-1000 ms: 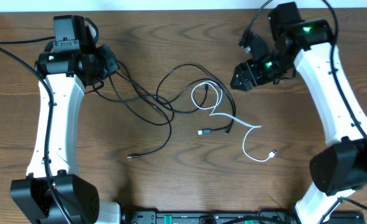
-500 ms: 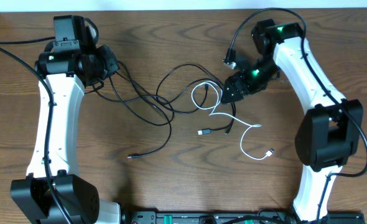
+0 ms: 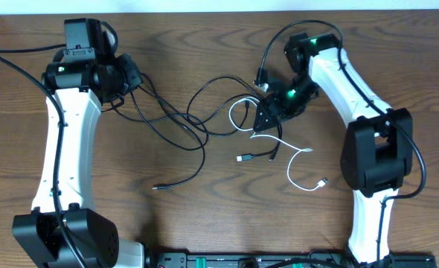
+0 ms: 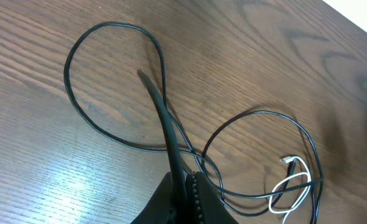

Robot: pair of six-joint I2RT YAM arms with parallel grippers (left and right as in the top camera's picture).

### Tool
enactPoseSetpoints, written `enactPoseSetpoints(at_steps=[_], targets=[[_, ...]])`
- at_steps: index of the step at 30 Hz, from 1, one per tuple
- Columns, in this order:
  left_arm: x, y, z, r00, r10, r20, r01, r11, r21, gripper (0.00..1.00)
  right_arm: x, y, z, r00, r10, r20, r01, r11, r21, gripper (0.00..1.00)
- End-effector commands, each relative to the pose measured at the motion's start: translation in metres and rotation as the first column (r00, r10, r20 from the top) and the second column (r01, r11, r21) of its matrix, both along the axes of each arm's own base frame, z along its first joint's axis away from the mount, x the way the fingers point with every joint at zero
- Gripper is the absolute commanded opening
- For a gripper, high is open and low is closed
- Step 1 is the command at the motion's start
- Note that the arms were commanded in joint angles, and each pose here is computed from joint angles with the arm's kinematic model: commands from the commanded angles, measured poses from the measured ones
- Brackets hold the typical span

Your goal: Untangle cables

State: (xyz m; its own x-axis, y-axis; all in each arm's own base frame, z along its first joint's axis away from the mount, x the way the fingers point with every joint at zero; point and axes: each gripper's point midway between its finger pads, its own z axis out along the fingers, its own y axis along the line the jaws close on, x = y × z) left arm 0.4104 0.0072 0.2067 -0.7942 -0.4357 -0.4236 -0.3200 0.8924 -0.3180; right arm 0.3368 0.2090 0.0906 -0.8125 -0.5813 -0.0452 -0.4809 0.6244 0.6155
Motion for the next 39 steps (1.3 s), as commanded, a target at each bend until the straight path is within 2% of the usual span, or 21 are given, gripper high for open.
enactPoseSetpoints(at_steps=[1,18,23,25,29,32,35,39], targets=[[0.001,0.000,-0.005,1.000,-0.007,-0.013,0.007,1.000,-0.006,0.08,-0.004,0.009,-0.007,0.999,0.028,-0.018,-0.028,0.999,0.019,0.80],[0.001,0.000,-0.005,1.000,-0.007,-0.013,0.007,1.000,-0.006,0.08,-0.015,0.018,-0.014,0.998,0.060,-0.031,-0.060,0.998,0.010,0.77],[0.001,0.000,-0.005,1.000,-0.007,-0.013,0.007,1.000,-0.006,0.08,-0.022,0.020,-0.020,0.996,0.073,-0.047,-0.073,0.997,0.006,0.68],[0.001,0.000,-0.005,1.000,-0.007,-0.013,0.007,1.000,-0.006,0.08,-0.025,0.021,-0.023,0.996,0.077,-0.053,-0.076,0.997,0.004,0.63],[0.001,0.000,-0.005,1.000,-0.007,-0.013,0.007,1.000,-0.006,0.08,-0.028,0.020,-0.027,0.995,0.077,-0.065,-0.077,0.997,0.001,0.42],[0.001,0.000,-0.005,1.000,-0.007,-0.013,0.007,1.000,-0.006,0.08,-0.028,0.021,-0.026,0.995,0.077,-0.065,-0.076,0.997,0.006,0.25],[0.001,0.000,-0.005,1.000,-0.007,-0.013,0.007,1.000,-0.005,0.08,-0.029,0.024,-0.024,0.995,0.071,-0.070,-0.069,0.997,0.030,0.02],[0.001,0.000,-0.005,1.000,-0.007,-0.013,0.007,1.000,-0.006,0.08,-0.027,0.033,-0.014,0.995,0.056,-0.079,-0.049,0.994,0.094,0.01]])
